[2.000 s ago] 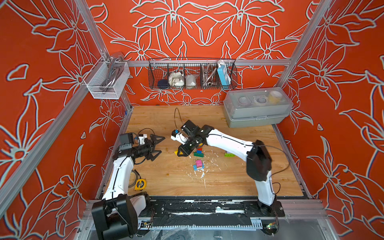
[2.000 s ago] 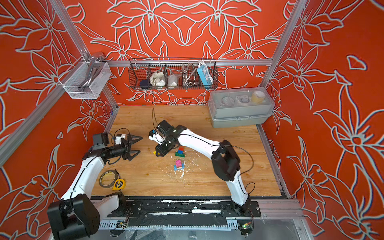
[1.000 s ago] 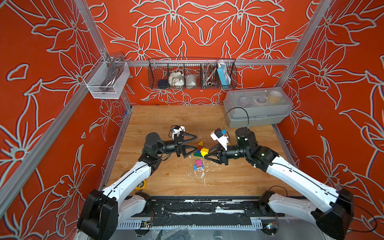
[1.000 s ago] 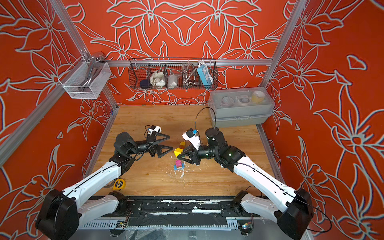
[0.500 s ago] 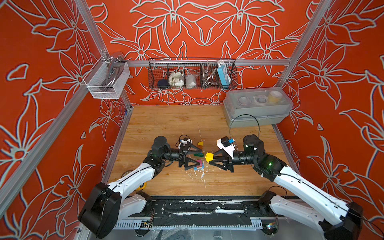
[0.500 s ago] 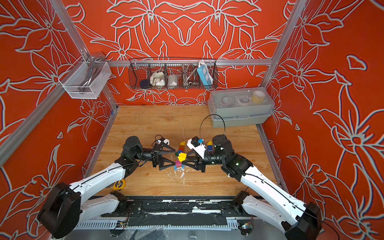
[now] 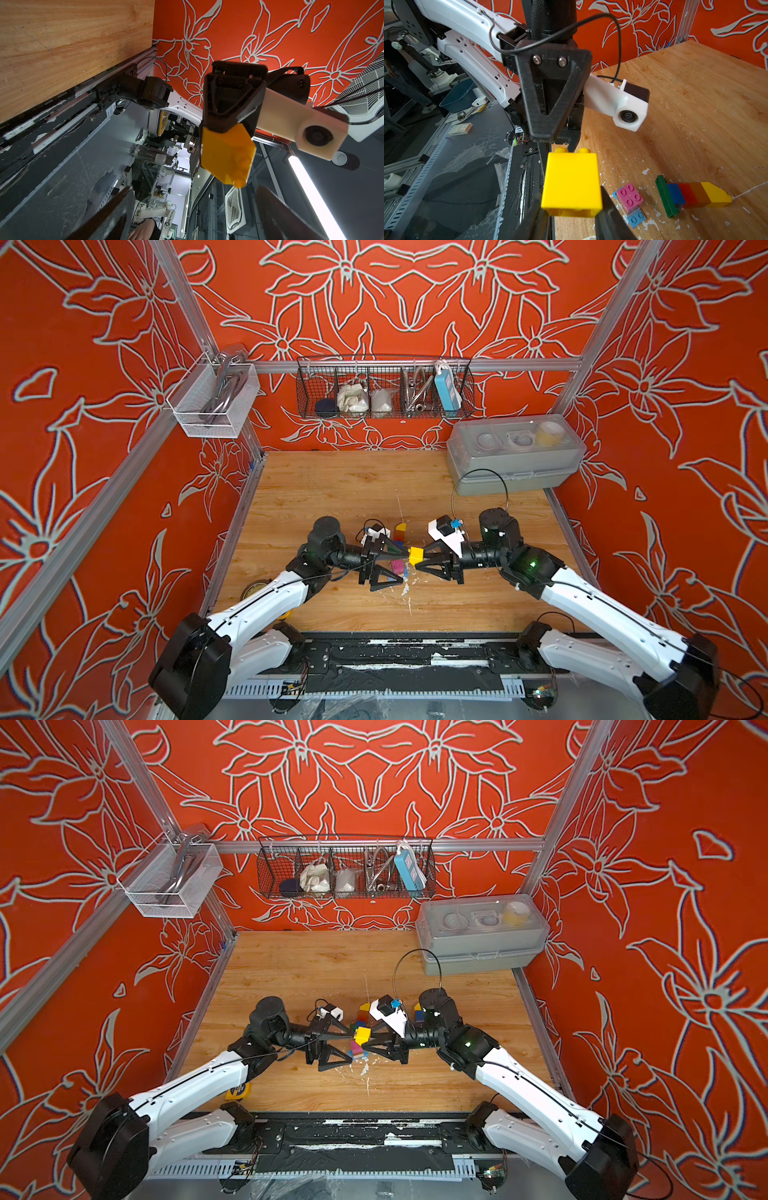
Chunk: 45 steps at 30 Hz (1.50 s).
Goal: Assemble the number 1 with lego
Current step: Assemble the lego brick with the lego brick.
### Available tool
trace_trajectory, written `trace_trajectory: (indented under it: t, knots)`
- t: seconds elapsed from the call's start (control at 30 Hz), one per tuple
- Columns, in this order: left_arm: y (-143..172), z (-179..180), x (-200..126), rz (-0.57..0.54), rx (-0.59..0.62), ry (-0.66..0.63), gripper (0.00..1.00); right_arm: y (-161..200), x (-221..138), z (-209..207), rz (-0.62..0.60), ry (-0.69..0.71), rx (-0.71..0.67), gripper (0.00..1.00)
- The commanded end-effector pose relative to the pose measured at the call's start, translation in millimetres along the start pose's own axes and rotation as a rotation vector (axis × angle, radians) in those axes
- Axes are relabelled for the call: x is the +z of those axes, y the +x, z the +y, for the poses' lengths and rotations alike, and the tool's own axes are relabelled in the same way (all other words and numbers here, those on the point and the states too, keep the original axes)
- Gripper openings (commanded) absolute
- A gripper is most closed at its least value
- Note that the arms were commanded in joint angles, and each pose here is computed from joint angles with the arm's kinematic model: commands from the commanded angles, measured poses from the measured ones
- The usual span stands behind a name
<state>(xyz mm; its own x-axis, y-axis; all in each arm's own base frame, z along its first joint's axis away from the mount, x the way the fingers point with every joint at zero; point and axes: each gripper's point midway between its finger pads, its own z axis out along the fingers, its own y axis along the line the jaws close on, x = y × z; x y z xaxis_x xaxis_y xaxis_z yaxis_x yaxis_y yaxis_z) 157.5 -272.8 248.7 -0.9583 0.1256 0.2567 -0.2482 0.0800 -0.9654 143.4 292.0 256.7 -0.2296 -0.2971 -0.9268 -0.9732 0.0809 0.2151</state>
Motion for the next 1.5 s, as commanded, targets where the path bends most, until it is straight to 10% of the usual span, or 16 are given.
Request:
trace_trajectory:
  t: [0.0, 1.47]
  knots:
    - [0.4, -13.9, 3.5, 0.005, 0.045, 0.014, 0.90, -3.3, 1.4, 5.7, 0.001, -0.027, -0.032, 0.17]
    - [-0.3, -30.5, 20.0, 0.047, 0.103, -0.006, 0.55, -6.1, 6.7, 9.4, -0.008, -0.015, -0.033, 0.13]
